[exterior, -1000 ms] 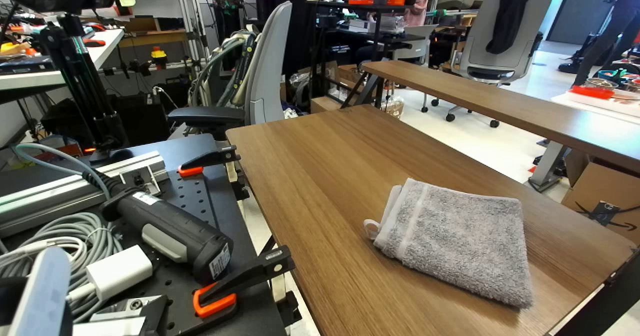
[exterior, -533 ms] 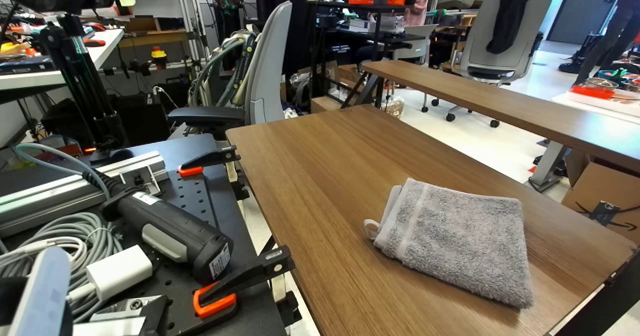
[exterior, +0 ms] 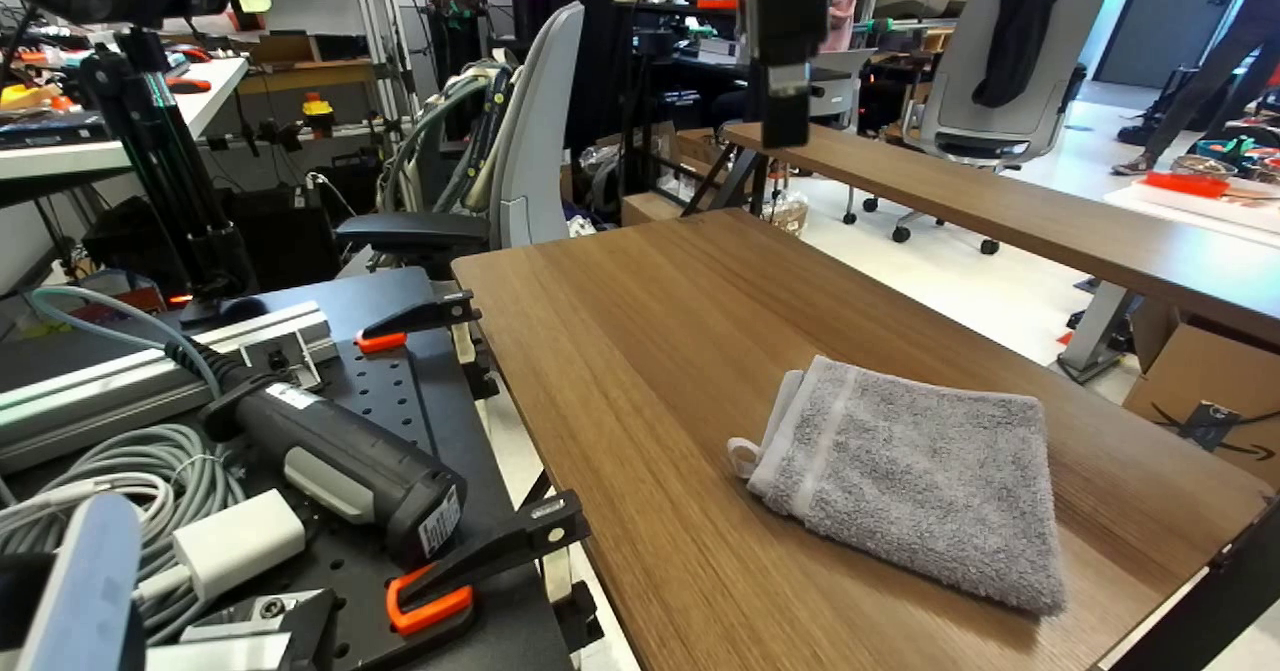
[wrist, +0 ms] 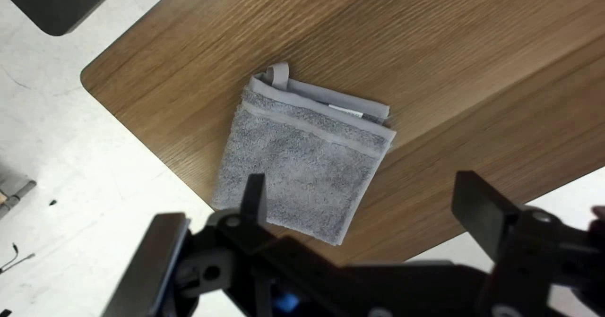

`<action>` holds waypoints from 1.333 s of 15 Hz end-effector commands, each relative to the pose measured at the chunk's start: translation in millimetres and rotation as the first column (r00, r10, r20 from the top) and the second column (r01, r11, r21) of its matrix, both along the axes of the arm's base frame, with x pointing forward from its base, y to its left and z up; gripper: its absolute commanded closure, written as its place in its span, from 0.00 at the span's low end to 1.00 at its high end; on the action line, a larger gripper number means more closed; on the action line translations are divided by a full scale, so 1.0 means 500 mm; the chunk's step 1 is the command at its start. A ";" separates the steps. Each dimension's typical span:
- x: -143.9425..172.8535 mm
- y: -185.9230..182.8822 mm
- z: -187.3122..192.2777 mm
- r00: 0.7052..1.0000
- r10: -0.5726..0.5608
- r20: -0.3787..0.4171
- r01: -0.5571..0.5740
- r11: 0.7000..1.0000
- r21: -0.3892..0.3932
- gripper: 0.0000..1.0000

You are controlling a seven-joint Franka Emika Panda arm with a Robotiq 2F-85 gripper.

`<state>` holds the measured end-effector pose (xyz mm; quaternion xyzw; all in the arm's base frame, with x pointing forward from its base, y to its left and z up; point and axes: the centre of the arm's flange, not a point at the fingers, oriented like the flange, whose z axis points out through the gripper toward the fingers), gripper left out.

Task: Move the grey towel to the left

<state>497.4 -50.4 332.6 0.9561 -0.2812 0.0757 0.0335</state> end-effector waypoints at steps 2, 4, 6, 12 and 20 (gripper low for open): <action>0.148 -0.079 -0.076 0.992 -0.129 -0.012 0.129 0.992 -0.002 0.00; 0.177 -0.126 -0.108 0.986 -0.168 -0.011 0.168 0.986 -0.002 0.00; 0.197 -0.169 -0.140 0.979 -0.204 -0.012 0.204 0.979 -0.018 0.00; 0.199 -0.245 -0.269 0.956 -0.288 -0.054 0.287 0.957 -0.036 0.00; 0.177 -0.218 -0.390 0.939 -0.322 -0.121 0.323 0.946 -0.006 0.00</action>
